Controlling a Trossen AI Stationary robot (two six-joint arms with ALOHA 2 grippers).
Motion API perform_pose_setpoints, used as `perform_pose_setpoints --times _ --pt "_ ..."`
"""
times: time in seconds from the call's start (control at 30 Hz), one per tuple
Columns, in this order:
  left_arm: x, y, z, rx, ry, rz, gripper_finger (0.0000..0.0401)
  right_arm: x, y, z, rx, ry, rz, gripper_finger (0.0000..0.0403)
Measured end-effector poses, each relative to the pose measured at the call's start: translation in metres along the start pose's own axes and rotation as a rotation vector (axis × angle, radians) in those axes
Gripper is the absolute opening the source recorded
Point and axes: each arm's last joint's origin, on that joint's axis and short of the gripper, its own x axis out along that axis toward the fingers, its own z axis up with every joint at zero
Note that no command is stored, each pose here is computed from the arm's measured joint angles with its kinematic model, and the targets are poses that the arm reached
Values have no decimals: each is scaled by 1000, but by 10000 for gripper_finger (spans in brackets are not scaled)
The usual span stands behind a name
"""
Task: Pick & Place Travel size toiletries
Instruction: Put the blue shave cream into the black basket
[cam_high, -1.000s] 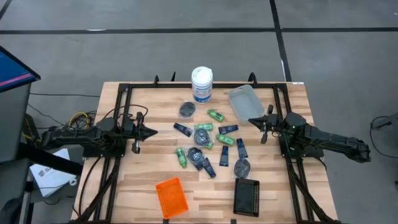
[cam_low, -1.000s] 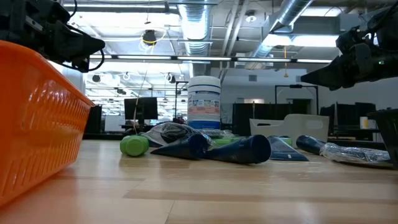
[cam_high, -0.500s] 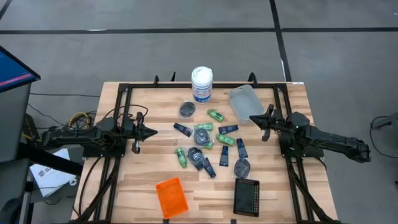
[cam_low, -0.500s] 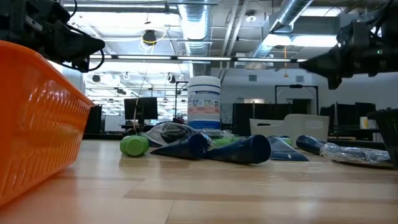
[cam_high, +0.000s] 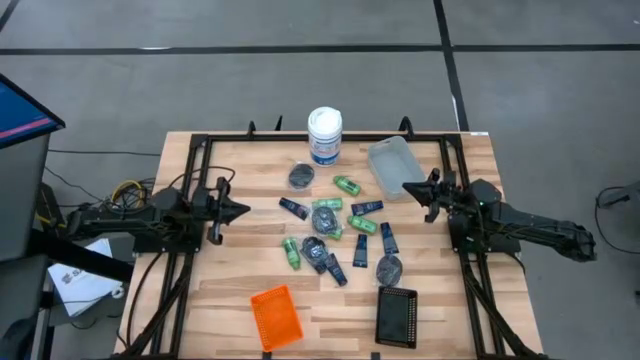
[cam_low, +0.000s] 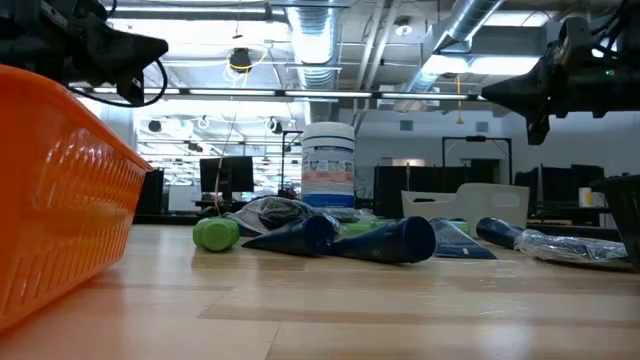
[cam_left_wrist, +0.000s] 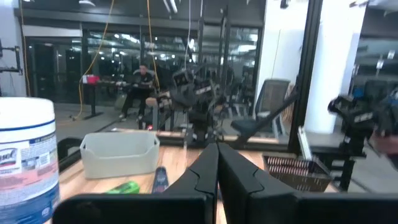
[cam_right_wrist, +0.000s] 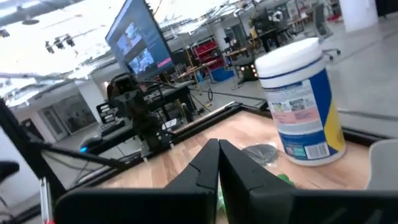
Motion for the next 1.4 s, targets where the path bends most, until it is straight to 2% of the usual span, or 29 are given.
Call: perform_pose_setpoints --times 0.13,0.3,0.47,0.57,0.8,1.13,1.27,1.4 --pt "0 0 2 -3 -24 -3 1 0 -2 -3 2 34 -21 40" --pt "0 0 3 -1 -26 -3 1 1 -1 -1 -66 75 -39 119" --pt "0 0 4 6 -42 -4 1 2 9 22 -79 216 -99 205" --pt "0 0 4 6 -42 -4 1 5 15 35 -75 323 -169 234" --pt "0 0 5 6 -48 -4 1 39 18 45 -27 598 -358 226" --pt "0 -1 6 6 -57 -6 1 99 27 11 14 1123 -580 218" --pt "0 -1 6 6 -62 -6 1 114 40 -2 -9 1248 -696 214" --pt "0 -1 6 6 -63 -6 1 124 58 -11 -39 1305 -724 205"
